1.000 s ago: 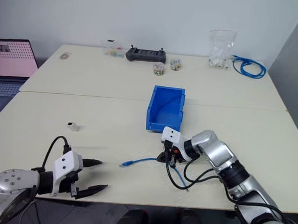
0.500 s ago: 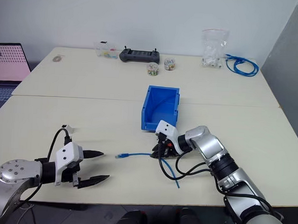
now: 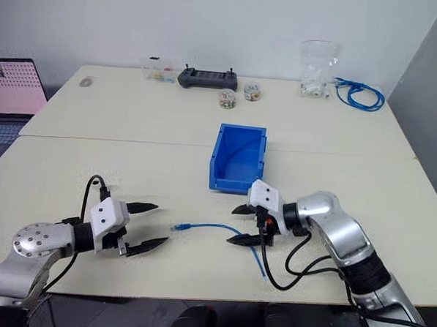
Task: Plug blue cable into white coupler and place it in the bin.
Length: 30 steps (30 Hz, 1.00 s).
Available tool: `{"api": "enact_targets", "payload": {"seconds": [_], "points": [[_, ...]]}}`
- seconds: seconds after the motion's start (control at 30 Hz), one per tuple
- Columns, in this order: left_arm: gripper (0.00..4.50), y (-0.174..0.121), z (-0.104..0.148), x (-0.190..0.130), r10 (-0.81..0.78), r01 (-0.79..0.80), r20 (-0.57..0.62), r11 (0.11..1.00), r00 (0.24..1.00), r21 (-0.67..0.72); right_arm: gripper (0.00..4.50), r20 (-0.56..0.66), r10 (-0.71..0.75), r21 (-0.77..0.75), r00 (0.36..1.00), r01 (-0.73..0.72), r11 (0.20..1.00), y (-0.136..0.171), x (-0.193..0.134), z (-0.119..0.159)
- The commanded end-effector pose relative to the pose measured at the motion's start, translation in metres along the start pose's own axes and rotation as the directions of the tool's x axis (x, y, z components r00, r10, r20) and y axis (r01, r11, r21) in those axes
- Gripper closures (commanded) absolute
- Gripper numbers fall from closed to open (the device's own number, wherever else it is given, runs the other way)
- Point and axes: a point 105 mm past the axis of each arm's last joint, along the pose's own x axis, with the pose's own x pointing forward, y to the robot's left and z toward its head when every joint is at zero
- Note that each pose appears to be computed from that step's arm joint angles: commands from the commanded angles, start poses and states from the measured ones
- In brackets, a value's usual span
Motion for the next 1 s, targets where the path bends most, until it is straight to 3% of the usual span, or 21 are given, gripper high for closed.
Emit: {"api": "enact_targets", "payload": {"seconds": [0.03,0.43,0.8,1.0], "points": [[0.0,-0.001,0.003,0.005,-0.04,0.04,0.006,0.997,0.999,0.06,0.81,0.067,-0.083,-0.006,0.994,0.084,0.996,0.001,-0.008,0.012],[0.0,0.01,-0.009,0.017,-0.089,0.095,-0.042,0.975,0.995,0.201,0.81,0.069,-0.134,0.018,0.989,0.133,0.991,0.005,-0.015,0.012],[2.08,-0.003,-0.03,0.026,-0.2,0.232,-0.136,0.928,0.97,0.29,0.8,0.101,-0.134,0.01,0.986,0.134,0.991,0.006,-0.022,0.026],[3.57,-0.007,-0.046,0.024,-0.246,0.295,-0.198,0.914,0.949,0.278,0.8,0.106,-0.126,-0.016,0.986,0.129,0.992,0.01,-0.025,0.028]]}}
